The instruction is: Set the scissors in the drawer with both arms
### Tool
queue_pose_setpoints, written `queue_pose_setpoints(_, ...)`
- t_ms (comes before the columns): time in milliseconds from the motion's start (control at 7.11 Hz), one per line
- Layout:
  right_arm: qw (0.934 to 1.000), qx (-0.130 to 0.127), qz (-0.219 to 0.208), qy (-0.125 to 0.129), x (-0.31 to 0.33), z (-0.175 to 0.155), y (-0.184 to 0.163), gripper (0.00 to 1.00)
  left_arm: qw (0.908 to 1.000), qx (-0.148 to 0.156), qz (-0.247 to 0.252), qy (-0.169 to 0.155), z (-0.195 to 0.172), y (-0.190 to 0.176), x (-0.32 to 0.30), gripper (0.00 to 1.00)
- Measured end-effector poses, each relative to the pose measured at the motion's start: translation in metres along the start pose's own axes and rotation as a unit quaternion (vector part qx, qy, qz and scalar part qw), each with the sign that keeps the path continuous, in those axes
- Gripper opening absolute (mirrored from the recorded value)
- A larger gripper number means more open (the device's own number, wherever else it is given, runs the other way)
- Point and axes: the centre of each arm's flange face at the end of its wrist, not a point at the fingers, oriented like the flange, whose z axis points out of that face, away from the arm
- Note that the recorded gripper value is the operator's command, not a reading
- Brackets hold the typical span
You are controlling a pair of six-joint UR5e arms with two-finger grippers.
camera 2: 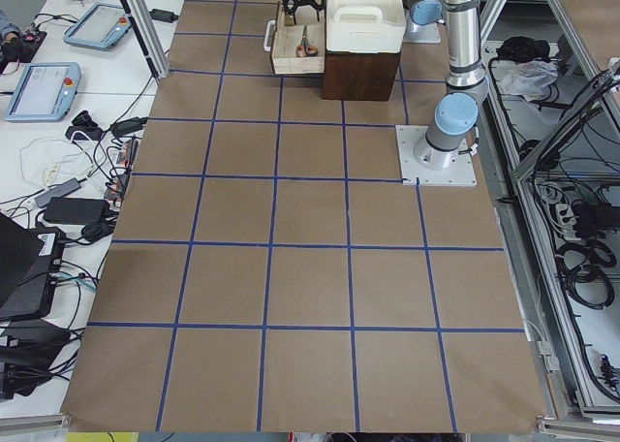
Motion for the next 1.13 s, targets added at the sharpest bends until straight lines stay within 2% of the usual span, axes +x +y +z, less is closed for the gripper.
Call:
queue_pose_setpoints(141, 1.0, 0.001, 0.0, -0.001, -0.001, -0.001, 0.002, 1.0, 0.9998, 0.01, -0.01, -0.017, -0.015, 0.004, 0.002, 0.89)
queue_pose_setpoints(281, 1.0, 0.002, -0.001, -0.007, -0.002, -0.002, 0.003, 1.0, 0.9981, 0.027, -0.034, -0.043, -0.033, 0.012, -0.002, 0.94)
queue_pose_setpoints(422, 0.9997, 0.0, 0.0, -0.024, -0.006, -0.003, 0.003, 1.0, 0.9926, 0.049, -0.084, -0.073, -0.053, 0.028, -0.011, 1.0)
queue_pose_setpoints(563, 0.9991, -0.001, 0.0, -0.043, -0.01, -0.004, 0.005, 1.0, 0.9811, 0.073, -0.148, -0.101, -0.078, 0.048, -0.017, 1.0)
queue_pose_setpoints(704, 0.9986, -0.001, 0.0, -0.053, -0.013, -0.006, 0.006, 1.0, 0.9646, 0.087, -0.214, -0.126, -0.103, 0.068, -0.013, 1.0)
queue_pose_setpoints(844, 0.9984, -0.001, -0.001, -0.057, -0.014, -0.006, 0.006, 1.0, 0.941, 0.094, -0.29, -0.148, -0.124, 0.091, -0.009, 1.0)
queue_pose_setpoints(1126, 0.9983, -0.002, -0.001, -0.058, -0.014, -0.006, 0.007, 1.0, 0.8879, 0.104, -0.419, -0.16, -0.143, 0.147, -0.014, 1.0)
